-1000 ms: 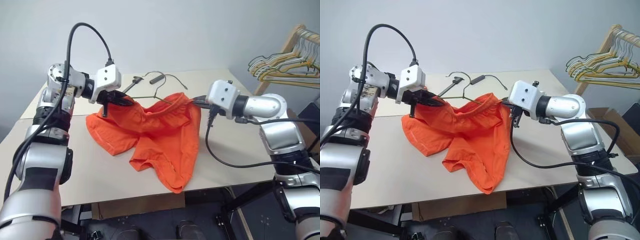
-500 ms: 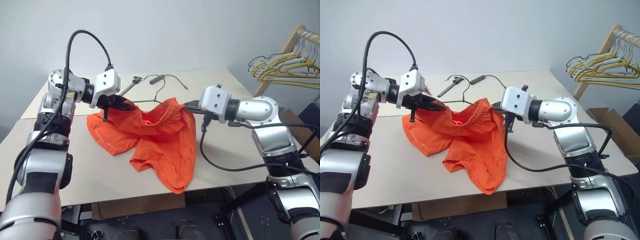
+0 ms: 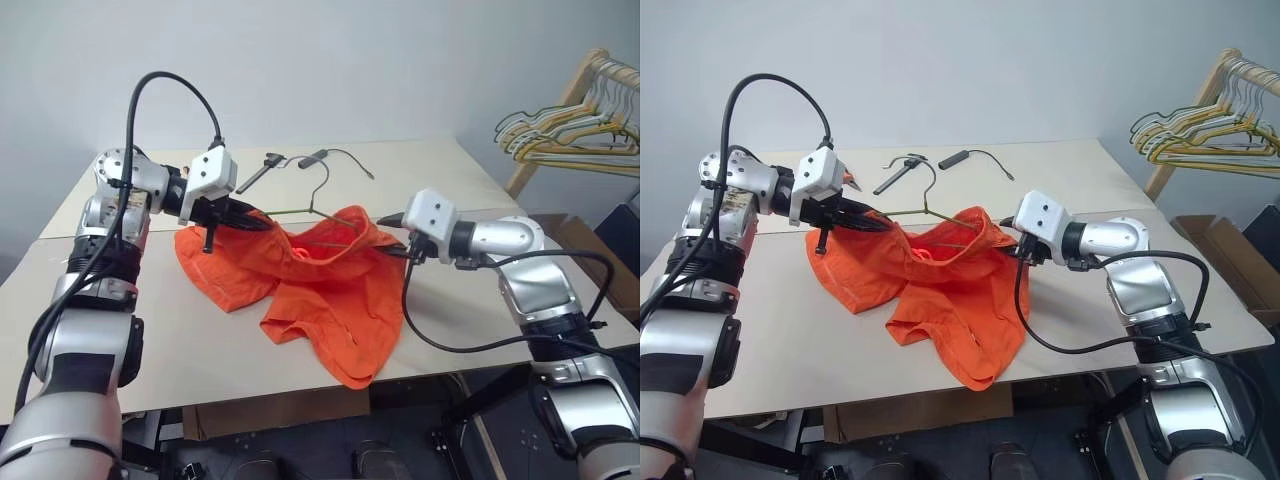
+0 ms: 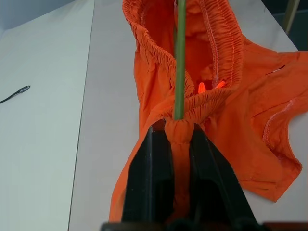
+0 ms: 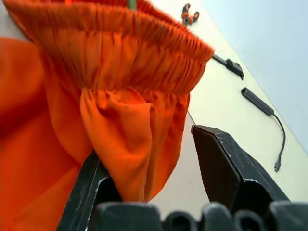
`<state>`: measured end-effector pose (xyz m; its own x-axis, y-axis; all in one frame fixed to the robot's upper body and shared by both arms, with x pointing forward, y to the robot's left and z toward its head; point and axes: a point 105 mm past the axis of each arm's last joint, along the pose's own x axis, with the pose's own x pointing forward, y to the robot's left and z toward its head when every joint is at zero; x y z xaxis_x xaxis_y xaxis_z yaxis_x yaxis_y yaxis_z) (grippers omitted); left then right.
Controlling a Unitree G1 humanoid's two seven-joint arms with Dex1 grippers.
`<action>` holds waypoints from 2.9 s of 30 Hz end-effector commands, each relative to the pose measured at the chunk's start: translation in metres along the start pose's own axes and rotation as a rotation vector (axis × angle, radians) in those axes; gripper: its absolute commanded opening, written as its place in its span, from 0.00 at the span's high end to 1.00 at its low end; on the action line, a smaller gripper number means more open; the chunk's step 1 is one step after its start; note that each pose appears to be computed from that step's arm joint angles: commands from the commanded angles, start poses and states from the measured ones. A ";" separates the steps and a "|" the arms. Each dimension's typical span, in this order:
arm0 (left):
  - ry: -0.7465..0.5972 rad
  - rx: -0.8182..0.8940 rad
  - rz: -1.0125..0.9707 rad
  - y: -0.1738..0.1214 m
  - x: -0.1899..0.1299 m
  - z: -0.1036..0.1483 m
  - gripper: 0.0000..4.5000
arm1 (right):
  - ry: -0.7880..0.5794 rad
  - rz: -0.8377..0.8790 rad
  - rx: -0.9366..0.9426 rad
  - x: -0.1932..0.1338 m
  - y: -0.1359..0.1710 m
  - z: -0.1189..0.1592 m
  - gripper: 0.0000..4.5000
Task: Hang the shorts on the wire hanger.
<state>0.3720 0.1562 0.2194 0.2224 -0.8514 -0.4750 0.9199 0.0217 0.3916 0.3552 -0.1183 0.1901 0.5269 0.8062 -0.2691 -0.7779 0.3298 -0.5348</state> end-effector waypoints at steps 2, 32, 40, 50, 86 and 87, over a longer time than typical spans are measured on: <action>-0.025 0.060 0.023 0.006 -0.002 0.015 0.99 | -0.097 0.078 0.000 -0.013 0.004 0.025 0.48; -0.092 0.122 -0.015 -0.002 0.006 0.020 0.99 | -0.009 0.183 0.162 0.007 0.006 0.017 1.00; -0.103 0.089 0.114 0.012 0.001 0.012 0.56 | -0.005 0.127 0.179 0.001 -0.002 0.015 1.00; -0.275 0.042 0.351 0.031 -0.048 0.030 0.00 | 0.063 -0.064 0.289 -0.030 -0.020 -0.005 1.00; -0.859 -0.262 0.369 -0.022 -0.033 0.069 0.00 | 0.690 -1.783 0.817 -0.228 -0.078 -0.085 1.00; -0.871 -0.265 0.364 -0.023 -0.033 0.070 0.00 | 0.677 -1.810 0.799 -0.229 -0.082 -0.082 1.00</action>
<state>0.3250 0.1476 0.2698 0.3121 -0.8642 0.3947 0.9133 0.3873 0.1258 0.3244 -0.3666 0.1965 0.5590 -0.7396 -0.3749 0.7469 0.6455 -0.1597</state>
